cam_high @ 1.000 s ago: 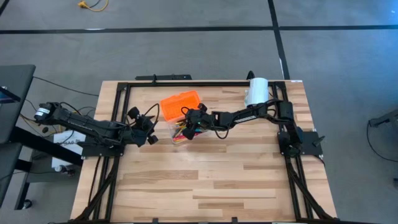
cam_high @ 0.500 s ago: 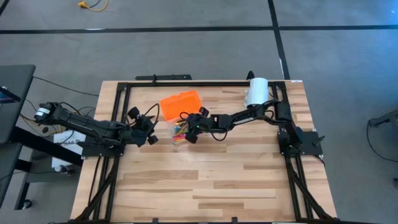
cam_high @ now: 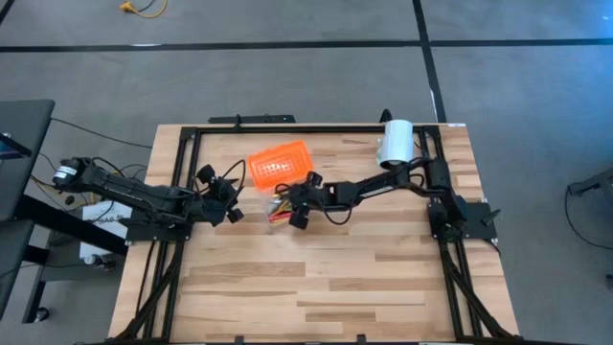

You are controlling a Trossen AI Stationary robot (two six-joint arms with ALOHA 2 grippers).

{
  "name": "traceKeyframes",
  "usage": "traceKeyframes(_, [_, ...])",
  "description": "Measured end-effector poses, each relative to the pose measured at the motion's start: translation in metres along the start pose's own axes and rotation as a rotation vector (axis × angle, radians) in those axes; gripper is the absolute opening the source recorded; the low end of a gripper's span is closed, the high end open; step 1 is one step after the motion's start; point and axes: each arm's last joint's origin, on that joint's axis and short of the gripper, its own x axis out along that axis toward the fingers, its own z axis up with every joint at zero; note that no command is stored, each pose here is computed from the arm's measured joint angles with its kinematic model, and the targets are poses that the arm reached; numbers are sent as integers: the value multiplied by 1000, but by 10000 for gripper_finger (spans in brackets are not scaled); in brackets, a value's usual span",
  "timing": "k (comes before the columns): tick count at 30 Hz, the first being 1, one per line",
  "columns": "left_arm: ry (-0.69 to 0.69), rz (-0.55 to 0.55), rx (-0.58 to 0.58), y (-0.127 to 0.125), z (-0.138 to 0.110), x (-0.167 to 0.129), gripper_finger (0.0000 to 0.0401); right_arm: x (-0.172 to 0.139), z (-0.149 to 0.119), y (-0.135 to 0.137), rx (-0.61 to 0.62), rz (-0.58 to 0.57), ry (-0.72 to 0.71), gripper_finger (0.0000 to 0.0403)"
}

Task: Pick & place school supplies into a supply box
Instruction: Adjust the supply box

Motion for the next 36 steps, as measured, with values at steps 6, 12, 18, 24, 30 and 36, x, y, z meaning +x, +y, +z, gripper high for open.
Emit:
traceKeyframes(6, [1, -2, -1, 0, 0, 0, 116, -3, -2, 9, -47, 32, 16, 124])
traceKeyframes(12, [1, -4, -2, 0, 0, 0, 116, -7, -11, 20, -90, 81, 91, 124])
traceKeyframes(18, [6, -17, -3, 0, 0, 0, 116, -14, -19, 38, -184, 104, 135, 124])
traceKeyframes(24, [6, -19, -4, -1, 0, 0, 116, -27, -25, 57, -282, 143, 168, 124])
traceKeyframes(30, [6, -20, -3, -1, 0, 0, 116, -51, -30, 75, -389, 185, 208, 124])
traceKeyframes(36, [8, -23, -6, -1, 0, 0, 116, -72, -40, 89, -487, 217, 279, 124])
